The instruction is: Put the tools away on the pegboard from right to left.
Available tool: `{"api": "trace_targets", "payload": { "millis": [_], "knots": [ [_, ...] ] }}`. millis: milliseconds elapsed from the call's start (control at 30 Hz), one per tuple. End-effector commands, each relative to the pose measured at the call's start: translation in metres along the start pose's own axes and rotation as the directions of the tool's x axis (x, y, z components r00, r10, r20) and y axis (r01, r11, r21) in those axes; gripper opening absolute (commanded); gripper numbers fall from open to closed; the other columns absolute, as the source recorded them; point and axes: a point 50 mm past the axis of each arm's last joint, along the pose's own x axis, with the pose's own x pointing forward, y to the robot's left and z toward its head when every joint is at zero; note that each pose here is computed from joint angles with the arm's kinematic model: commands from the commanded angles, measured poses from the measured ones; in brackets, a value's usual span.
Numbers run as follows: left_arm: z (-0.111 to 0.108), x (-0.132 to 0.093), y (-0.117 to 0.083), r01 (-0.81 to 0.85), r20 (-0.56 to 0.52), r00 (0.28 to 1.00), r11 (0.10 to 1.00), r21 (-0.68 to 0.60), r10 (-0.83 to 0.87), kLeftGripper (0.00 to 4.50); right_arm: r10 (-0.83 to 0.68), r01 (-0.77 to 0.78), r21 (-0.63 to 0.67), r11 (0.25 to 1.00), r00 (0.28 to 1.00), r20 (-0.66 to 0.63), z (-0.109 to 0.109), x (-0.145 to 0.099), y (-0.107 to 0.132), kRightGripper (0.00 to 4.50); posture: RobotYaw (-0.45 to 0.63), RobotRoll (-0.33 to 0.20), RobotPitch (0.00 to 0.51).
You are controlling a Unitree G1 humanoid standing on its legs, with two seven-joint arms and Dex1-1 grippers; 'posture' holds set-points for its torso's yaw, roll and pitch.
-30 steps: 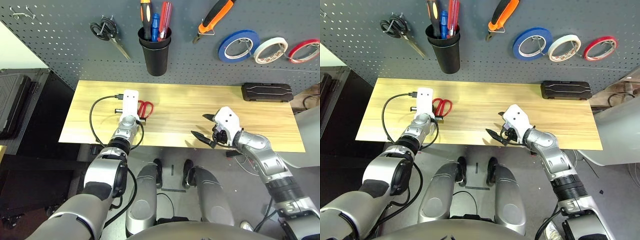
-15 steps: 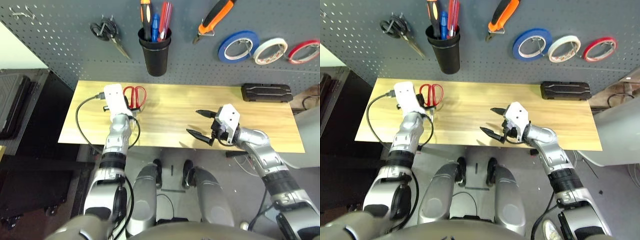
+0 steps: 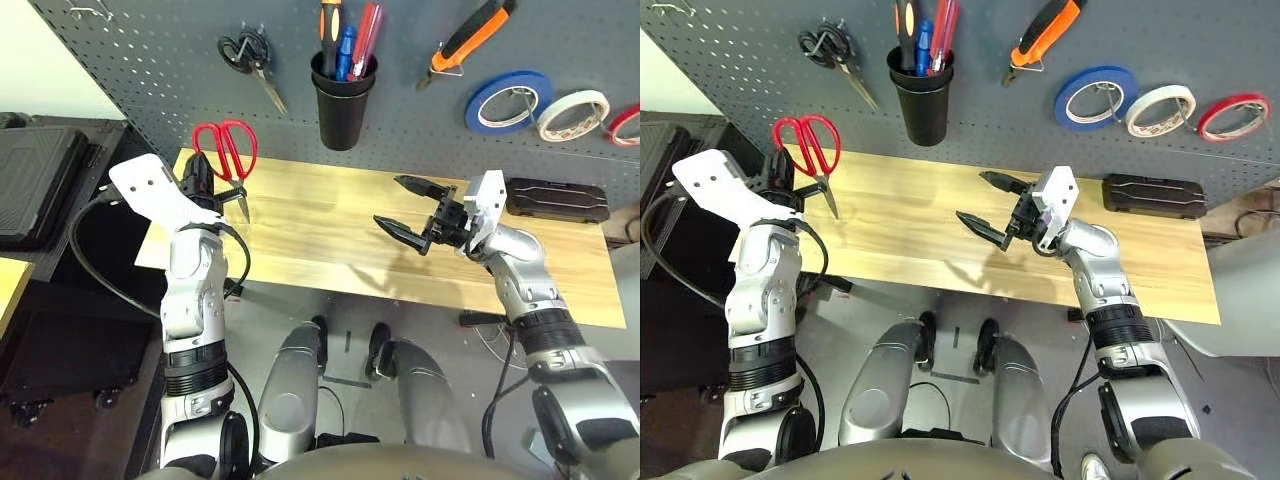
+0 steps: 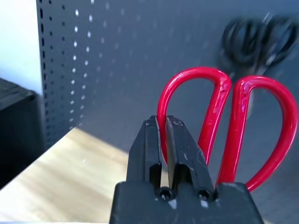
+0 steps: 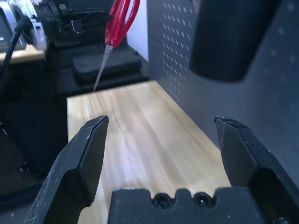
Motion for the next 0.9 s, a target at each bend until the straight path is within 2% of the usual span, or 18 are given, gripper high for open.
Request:
{"api": "trace_targets", "payload": {
  "millis": [33,467,900],
  "knots": [
    [0.011,-0.003,-0.003,0.032,0.031,0.999,0.999,-0.04,-0.03,0.05,0.013,-0.012,-0.03,0.999,0.998,0.061,0.012,-0.001,-0.001,4.5,0.35,0.0,0.219],
    [0.042,0.021,-0.013,0.088,0.11,0.99,0.995,-0.044,-0.083,0.05,0.038,-0.028,-0.068,0.997,0.988,0.153,0.052,0.003,-0.001,4.5,0.33,0.0,0.209],
    [0.037,0.043,-0.028,0.156,0.096,0.984,0.986,-0.067,-0.149,0.05,-0.011,0.029,-0.088,0.996,0.979,0.202,0.065,0.004,0.0,4.5,0.28,0.0,0.198]
  ]
}}
